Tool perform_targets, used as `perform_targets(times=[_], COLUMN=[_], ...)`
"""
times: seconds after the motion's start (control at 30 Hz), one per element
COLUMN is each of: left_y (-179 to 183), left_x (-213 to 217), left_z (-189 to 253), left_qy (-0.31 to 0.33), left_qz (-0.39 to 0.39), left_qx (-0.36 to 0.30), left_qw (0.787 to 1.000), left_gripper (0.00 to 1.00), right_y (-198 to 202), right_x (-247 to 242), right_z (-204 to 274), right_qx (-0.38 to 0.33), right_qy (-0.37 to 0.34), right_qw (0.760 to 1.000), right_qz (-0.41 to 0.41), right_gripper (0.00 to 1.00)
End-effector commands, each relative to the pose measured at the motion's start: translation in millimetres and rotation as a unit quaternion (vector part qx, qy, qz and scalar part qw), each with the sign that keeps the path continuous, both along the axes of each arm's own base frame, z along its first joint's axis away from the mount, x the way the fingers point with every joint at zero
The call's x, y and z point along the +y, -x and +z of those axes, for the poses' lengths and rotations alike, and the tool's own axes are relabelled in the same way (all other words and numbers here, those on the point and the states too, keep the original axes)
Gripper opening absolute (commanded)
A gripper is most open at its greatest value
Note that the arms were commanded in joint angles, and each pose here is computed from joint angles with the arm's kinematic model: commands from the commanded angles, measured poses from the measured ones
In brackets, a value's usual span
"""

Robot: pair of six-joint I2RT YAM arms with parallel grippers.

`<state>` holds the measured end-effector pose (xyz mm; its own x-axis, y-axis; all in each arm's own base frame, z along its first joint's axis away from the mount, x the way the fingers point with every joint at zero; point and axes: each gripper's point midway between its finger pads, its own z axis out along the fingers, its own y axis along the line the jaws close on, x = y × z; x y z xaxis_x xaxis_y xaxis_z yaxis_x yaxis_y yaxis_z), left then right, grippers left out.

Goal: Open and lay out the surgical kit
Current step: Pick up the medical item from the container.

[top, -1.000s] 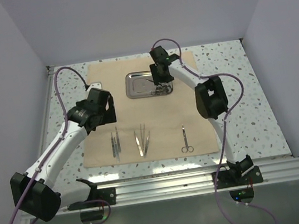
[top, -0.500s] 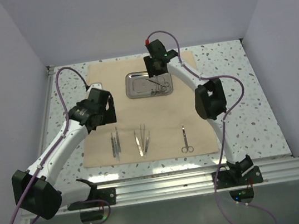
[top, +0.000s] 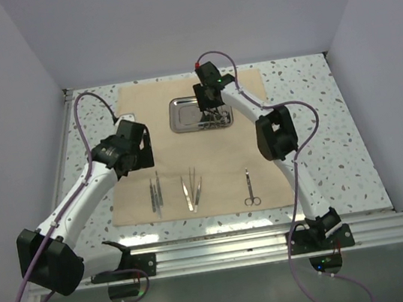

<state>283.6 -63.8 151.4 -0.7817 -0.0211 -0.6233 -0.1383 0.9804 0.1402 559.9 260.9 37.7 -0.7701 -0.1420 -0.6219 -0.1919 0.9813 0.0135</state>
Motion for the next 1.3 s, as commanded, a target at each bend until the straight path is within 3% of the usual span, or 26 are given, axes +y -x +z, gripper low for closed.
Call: perform_targets(times=[0.0, 0.2, 0.53, 0.77, 1.27], left_y=[-4.8, -7.7, -6.5, -10.5, -7.2], left_x=[4.8, 8.2, 12.8, 11.3, 9.6], left_z=[4.3, 2.4, -5.5, -5.8, 5.4], left_qy=[-0.003, -0.002, 0.002, 0.009, 0.027], left_qz=[-0.003, 0.001, 0.006, 0.004, 0.007], left_qx=[-0.012, -0.012, -0.006, -0.007, -0.022], left_qw=[1.0, 1.0, 1.0, 1.0, 0.999], left_gripper=[0.96, 0.96, 0.96, 0.96, 0.96], right_y=[-1.1, 16.5, 36.5, 32.8, 14.2], right_x=[15.6, 26.2, 24.3, 16.4, 2.9], right_z=[3.8, -17.5, -46.7, -27.7, 96.2], right_qx=[-0.007, 0.019, 0.053, 0.037, -0.068], right_qy=[-0.016, -0.005, 0.023, 0.04, 0.016], right_qw=[1.0, 1.0, 0.998, 0.998, 0.998], right_qz=[0.009, 0.02, 0.015, 0.012, -0.001], right_gripper=[0.59, 0.54, 0.09, 0.03, 0.03])
